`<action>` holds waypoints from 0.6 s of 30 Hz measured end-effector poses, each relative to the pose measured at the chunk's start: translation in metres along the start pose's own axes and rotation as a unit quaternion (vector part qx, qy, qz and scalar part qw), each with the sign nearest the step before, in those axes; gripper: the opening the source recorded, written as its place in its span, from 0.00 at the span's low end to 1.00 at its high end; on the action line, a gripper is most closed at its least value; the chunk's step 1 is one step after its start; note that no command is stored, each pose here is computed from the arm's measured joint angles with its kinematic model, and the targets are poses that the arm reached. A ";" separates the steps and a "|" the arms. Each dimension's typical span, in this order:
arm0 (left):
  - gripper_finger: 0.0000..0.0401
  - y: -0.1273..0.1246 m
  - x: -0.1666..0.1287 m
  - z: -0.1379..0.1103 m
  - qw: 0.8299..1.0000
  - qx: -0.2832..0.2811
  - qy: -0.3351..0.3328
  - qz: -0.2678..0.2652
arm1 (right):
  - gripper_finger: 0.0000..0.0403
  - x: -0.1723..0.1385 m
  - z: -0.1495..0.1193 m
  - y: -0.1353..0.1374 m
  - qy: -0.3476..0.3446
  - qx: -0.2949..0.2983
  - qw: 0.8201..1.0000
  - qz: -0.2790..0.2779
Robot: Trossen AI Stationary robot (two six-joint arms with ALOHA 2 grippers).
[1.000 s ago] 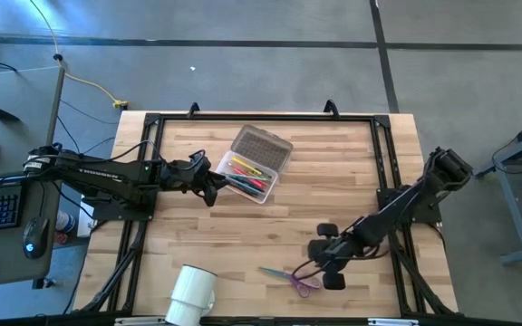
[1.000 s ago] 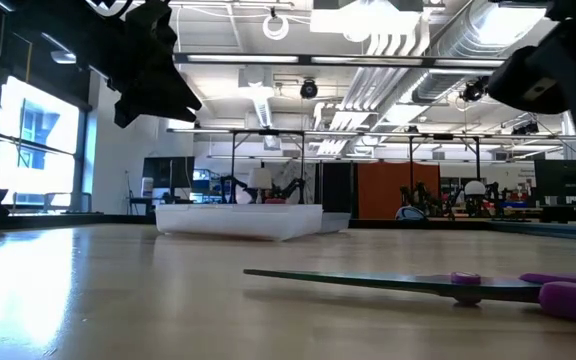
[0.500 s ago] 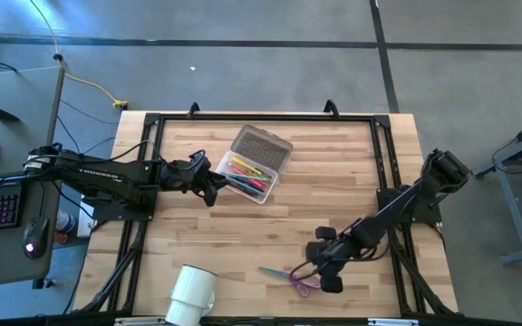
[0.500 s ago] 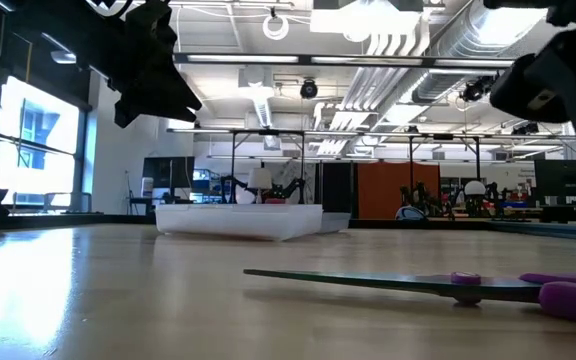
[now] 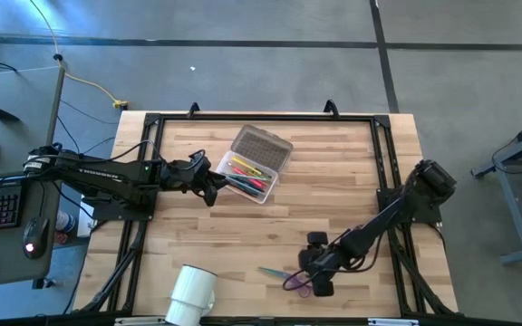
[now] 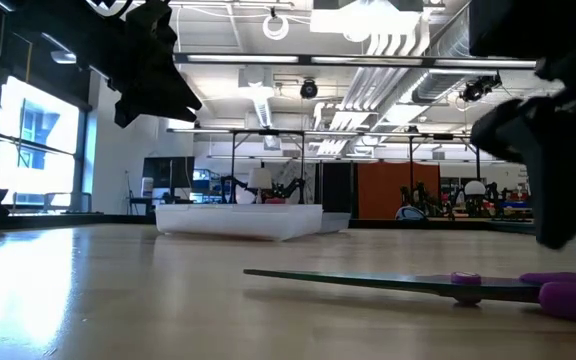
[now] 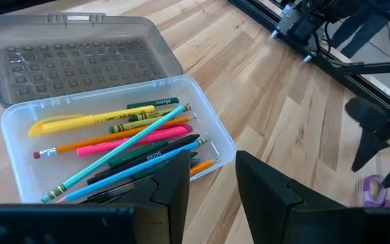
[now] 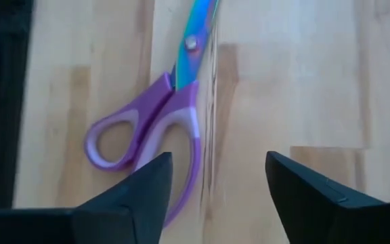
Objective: Pick & place school supplies into a supply box
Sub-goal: Put the purple scissors into the supply box
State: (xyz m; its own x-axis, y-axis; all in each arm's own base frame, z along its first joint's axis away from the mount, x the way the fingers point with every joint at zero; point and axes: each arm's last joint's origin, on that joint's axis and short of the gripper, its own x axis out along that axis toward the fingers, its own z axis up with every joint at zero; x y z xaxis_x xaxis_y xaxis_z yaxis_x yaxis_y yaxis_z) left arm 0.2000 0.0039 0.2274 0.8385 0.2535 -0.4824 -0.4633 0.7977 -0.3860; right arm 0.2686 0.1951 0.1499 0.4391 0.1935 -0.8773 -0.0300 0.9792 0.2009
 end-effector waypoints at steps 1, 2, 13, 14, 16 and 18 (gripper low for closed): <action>0.39 0.000 0.000 0.000 1.000 0.000 0.000 0.000 | 0.55 0.004 -0.001 0.000 0.005 -0.001 1.000 -0.001; 0.39 0.000 0.000 0.000 1.000 0.000 0.000 0.000 | 0.54 0.009 -0.002 0.000 0.010 -0.001 1.000 0.000; 0.39 0.000 0.000 0.000 1.000 0.000 0.000 0.000 | 0.37 0.027 -0.009 -0.003 0.035 0.004 0.999 -0.018; 0.39 0.000 0.000 0.000 1.000 0.000 0.000 0.000 | 0.33 0.027 -0.009 -0.003 0.031 0.020 0.999 -0.025; 0.39 0.000 0.000 0.000 1.000 0.000 -0.001 0.001 | 0.24 0.028 -0.009 -0.004 0.022 0.057 0.997 -0.038; 0.39 0.000 0.000 0.000 1.000 0.000 -0.001 0.001 | 0.13 0.028 -0.009 -0.004 0.023 0.072 0.996 -0.038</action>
State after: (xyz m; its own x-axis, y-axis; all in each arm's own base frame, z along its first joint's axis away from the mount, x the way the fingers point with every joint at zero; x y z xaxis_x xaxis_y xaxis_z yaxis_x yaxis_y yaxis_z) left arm 0.2000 0.0039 0.2274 0.8383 0.2550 -0.4818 -0.4642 0.7974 -0.3857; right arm 0.2729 0.1968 0.1204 0.3934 0.1253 -0.9108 0.1318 0.9727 0.1908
